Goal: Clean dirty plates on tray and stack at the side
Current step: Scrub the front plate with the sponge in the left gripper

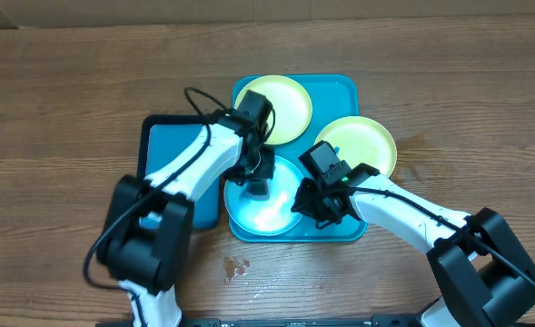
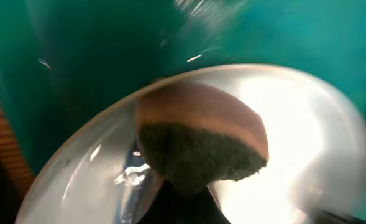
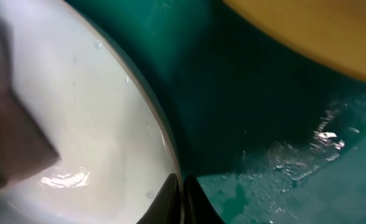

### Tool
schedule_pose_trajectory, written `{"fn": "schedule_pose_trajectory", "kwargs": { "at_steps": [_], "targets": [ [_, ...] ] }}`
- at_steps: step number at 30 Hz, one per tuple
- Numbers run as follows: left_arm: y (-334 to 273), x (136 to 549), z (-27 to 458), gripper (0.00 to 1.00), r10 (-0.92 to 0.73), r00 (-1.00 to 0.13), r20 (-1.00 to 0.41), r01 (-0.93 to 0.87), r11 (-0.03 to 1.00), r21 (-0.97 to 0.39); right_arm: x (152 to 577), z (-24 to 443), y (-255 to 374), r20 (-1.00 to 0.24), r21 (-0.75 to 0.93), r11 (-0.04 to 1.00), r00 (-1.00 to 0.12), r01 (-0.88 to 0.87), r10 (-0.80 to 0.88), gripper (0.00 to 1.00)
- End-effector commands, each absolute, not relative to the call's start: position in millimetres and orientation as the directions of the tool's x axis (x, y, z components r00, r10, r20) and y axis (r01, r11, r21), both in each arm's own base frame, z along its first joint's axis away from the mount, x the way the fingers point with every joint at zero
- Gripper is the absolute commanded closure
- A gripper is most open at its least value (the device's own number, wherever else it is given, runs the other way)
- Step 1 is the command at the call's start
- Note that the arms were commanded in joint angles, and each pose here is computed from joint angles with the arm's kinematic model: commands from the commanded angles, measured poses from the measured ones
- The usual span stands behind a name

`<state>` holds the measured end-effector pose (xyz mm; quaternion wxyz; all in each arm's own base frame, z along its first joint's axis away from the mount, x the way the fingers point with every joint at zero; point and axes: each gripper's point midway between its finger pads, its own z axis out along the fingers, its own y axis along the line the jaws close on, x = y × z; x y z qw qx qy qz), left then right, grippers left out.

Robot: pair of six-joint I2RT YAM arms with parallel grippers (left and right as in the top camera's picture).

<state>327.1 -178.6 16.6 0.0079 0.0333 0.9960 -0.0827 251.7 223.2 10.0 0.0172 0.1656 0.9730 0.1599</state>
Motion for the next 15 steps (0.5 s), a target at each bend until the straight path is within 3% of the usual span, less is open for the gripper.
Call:
{"fn": "schedule_pose_trajectory", "kwargs": {
  "at_steps": [1, 5, 8, 11, 15],
  "targets": [
    [-165, 321, -1, 0.96, 0.048, -0.998, 0.029, 0.045, 0.994, -0.101, 249, 5, 206, 0.015, 0.231, 0.872, -0.898, 0.431, 0.440, 0.96],
    [-127, 331, 7, 0.96, 0.028, -1.000, -0.002, 0.028, 0.996, 0.082, 245, 5, 178, 0.035, 0.134, 0.834, -0.844, 0.535, 0.536, 0.96],
    [-120, 341, 14, 0.96, 0.059, -0.998, -0.025, 0.056, 0.992, 0.109, 250, 5, 166, 0.043, 0.125, 0.818, -0.827, 0.561, 0.560, 0.96],
    [-133, 343, 16, 0.96, 0.066, -0.997, -0.028, 0.065, 0.997, 0.045, 254, 5, 162, 0.045, 0.130, 0.813, -0.822, 0.568, 0.567, 0.96],
    [-182, 337, 15, 0.96, 0.098, -0.995, 0.001, 0.095, 0.971, -0.220, 259, 7, 171, 0.041, 0.181, 0.851, -0.868, 0.494, 0.495, 0.96]
  ]
}}
